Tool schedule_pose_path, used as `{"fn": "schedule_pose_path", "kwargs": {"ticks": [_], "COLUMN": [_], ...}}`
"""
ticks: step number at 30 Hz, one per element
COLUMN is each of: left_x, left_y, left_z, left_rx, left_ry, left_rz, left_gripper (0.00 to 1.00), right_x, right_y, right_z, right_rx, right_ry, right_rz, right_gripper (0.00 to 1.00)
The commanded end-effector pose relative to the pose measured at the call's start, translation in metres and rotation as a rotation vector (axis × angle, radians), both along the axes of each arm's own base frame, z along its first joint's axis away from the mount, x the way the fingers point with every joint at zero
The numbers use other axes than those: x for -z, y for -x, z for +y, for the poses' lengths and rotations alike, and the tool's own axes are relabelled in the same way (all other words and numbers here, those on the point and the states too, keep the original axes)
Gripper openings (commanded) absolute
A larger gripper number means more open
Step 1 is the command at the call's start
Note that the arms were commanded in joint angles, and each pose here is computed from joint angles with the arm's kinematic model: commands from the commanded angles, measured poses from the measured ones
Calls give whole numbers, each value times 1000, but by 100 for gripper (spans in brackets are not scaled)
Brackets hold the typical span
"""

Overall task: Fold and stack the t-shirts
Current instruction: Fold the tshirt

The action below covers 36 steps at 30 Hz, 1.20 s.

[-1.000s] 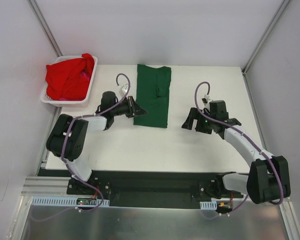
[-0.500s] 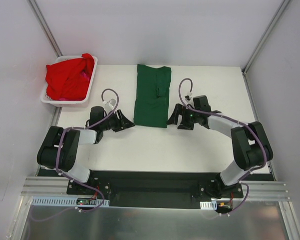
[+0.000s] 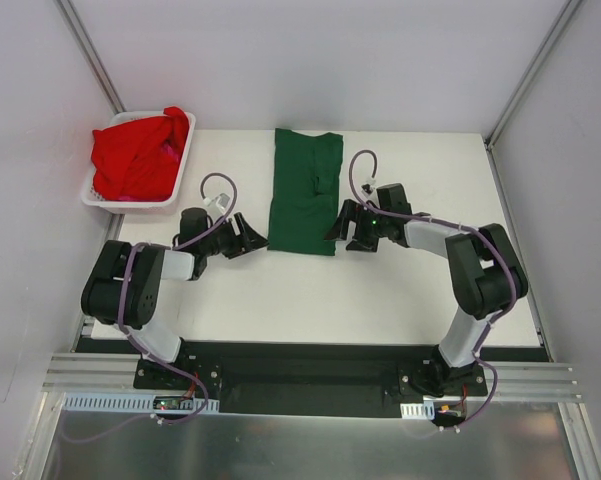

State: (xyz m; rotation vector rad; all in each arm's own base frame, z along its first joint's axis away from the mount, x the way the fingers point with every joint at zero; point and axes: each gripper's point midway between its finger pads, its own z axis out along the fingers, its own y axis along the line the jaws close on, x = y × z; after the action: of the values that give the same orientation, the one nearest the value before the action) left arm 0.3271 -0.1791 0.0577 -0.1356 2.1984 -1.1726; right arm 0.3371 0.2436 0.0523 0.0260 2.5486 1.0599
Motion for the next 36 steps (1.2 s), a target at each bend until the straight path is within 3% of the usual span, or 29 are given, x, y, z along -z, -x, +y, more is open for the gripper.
{"fn": "schedule_pose_path", "kwargs": {"ticks": [1,29,36], "left_x": [-2,13,18], "left_y": [-15,-26,-23], "left_z": [2,-29,-43], "left_rx": [3,75,109], "left_ry": [-21,32,30], "left_rz": [-69,-28,-17], "left_gripper": [63,64,58], "right_x": [-6,22,22], "right_y": [-5,7,8], "right_z": [7,17,19], "right_rx": [-11,-24,-29], "right_ry": [-27,-31,-35], "right_rz": [-25,44,45], "right_gripper": [95,82,74]}}
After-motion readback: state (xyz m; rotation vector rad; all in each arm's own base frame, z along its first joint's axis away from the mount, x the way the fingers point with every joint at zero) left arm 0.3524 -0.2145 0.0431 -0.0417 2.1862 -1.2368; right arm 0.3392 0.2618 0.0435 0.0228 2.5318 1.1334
